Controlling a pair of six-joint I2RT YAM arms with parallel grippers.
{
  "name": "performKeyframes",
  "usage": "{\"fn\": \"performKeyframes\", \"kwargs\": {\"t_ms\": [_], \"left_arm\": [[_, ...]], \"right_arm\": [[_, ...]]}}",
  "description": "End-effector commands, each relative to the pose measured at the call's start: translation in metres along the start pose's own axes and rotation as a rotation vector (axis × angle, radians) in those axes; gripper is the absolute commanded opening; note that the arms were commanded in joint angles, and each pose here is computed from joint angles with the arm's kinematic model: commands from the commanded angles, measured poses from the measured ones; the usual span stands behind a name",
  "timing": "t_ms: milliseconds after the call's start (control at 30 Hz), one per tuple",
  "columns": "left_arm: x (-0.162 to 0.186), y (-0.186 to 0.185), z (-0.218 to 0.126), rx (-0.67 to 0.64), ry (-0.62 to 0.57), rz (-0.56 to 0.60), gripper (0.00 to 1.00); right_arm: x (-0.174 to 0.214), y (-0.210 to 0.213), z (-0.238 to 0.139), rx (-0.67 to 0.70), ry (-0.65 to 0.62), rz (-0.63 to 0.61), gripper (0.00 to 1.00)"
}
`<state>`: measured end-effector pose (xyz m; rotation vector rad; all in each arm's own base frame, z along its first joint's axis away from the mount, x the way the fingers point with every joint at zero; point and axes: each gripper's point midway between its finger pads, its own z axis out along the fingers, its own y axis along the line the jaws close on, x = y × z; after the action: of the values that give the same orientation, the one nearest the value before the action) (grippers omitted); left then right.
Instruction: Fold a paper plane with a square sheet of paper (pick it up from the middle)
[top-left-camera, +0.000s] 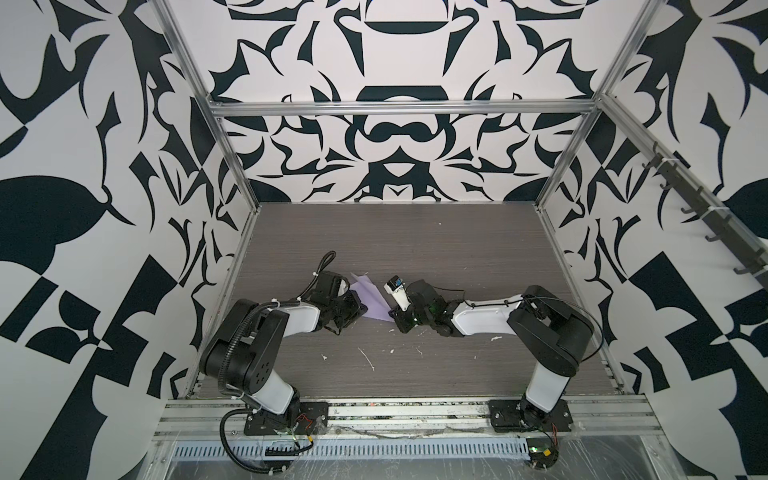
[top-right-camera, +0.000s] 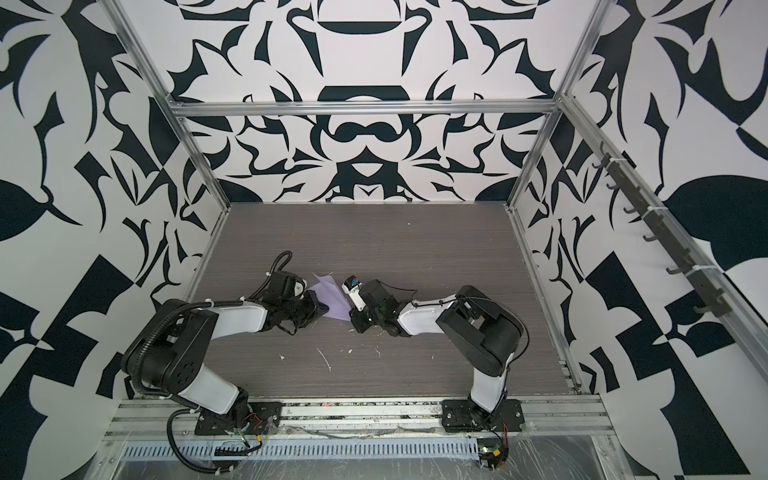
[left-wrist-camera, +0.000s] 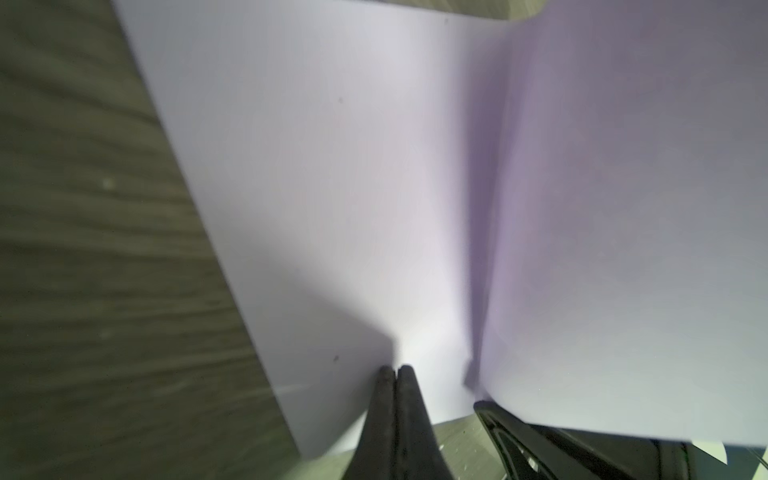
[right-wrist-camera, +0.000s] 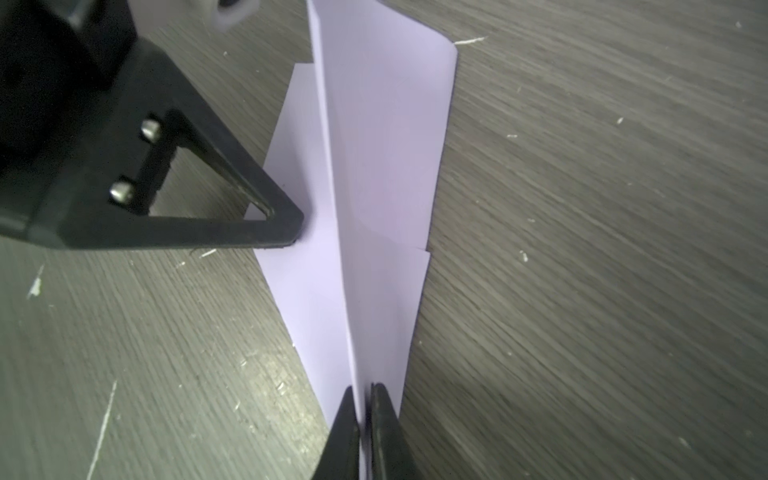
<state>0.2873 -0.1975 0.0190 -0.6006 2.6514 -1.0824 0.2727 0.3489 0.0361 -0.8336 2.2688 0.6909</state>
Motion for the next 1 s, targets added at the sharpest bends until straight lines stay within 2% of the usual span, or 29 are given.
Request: {"fn": "performKeyframes", "kwargs": {"t_ms": [0,533,733,967], "left_arm": [[0.005,0.018,0.004,-0.07,0.017,-0.02,0.05],[0.005,0.016,0.003,-0.066,0.015,-0.018,0.04],[0.004,0.014,0.002,-0.065,0.013,-0.01,0.05],[-0.002,-0.013,-0.011,-0.001,-0.006,0.041,0.11]], "right_arm": [[-0.01,0.008,0.001,-0.047,-0.043,0.037,0.11],[-0.004,-0.005,0.007,-0.109,-0.044,0.206,0.09],[-0.001,-0.007,0.009,-0.171,-0.036,0.281,0.1],[0.008,-0.007,0.017,-0.228,0.008,0.354,0.09]]}}
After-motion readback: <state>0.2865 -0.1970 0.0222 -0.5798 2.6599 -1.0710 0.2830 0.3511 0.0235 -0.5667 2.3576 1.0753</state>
